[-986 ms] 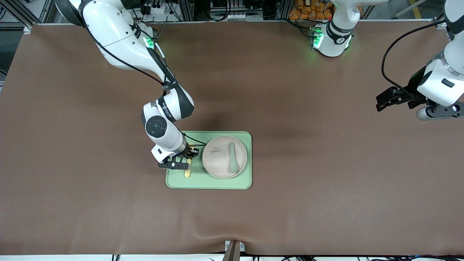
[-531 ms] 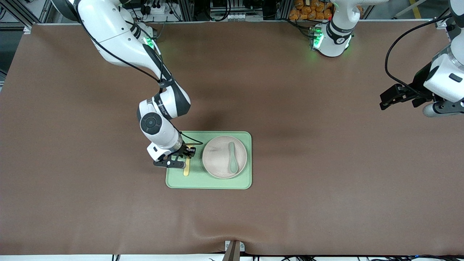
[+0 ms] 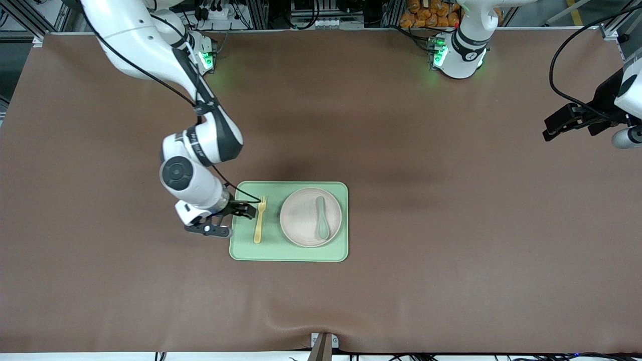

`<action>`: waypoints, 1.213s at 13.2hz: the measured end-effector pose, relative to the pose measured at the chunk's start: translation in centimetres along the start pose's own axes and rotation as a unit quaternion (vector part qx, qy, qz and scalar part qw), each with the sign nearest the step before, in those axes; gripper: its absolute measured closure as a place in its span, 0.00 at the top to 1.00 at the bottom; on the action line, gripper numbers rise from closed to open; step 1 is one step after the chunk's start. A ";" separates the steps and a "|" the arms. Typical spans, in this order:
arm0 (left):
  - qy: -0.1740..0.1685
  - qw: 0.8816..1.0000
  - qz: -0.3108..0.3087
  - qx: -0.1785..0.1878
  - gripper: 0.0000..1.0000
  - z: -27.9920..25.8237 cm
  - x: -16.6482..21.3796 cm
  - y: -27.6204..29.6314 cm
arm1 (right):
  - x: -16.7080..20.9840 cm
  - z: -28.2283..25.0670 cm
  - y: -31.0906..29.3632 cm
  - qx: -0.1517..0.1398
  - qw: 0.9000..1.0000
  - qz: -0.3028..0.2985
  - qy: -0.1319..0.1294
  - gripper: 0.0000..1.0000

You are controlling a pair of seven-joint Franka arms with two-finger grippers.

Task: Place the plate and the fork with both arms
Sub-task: 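Open the right gripper and withdraw it away from the tray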

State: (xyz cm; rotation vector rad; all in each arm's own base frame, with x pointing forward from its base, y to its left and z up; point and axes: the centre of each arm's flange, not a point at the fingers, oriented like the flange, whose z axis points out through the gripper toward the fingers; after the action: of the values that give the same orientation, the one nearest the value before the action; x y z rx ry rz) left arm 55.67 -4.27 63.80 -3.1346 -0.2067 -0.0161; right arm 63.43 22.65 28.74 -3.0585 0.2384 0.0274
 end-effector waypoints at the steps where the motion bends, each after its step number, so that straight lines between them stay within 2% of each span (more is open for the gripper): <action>1: -0.001 1.000 0.000 0.000 1.00 0.1 0.0 0.0 | 0.7 -2.1 1.3 -0.002 1.000 -0.005 -0.007 1.00; 7: -0.025 1.000 0.002 0.003 1.00 0.6 -0.5 0.1 | 2.5 -12.6 8.8 -0.014 0.998 0.021 -0.058 1.00; 12: -0.031 0.999 0.006 -0.005 1.00 0.6 -0.8 0.7 | 2.0 -18.6 13.8 -0.005 0.997 -0.035 -0.064 1.00; 16: -0.035 0.999 0.007 -0.008 1.00 0.6 -1.0 0.8 | -0.1 -24.7 16.1 0.000 0.998 -0.047 -0.051 1.00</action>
State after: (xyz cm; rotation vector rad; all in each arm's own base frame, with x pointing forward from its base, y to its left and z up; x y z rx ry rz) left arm 54.79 -5.21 63.16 -3.1546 -0.1863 0.0924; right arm 61.11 4.99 52.19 -3.0526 0.0885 0.1760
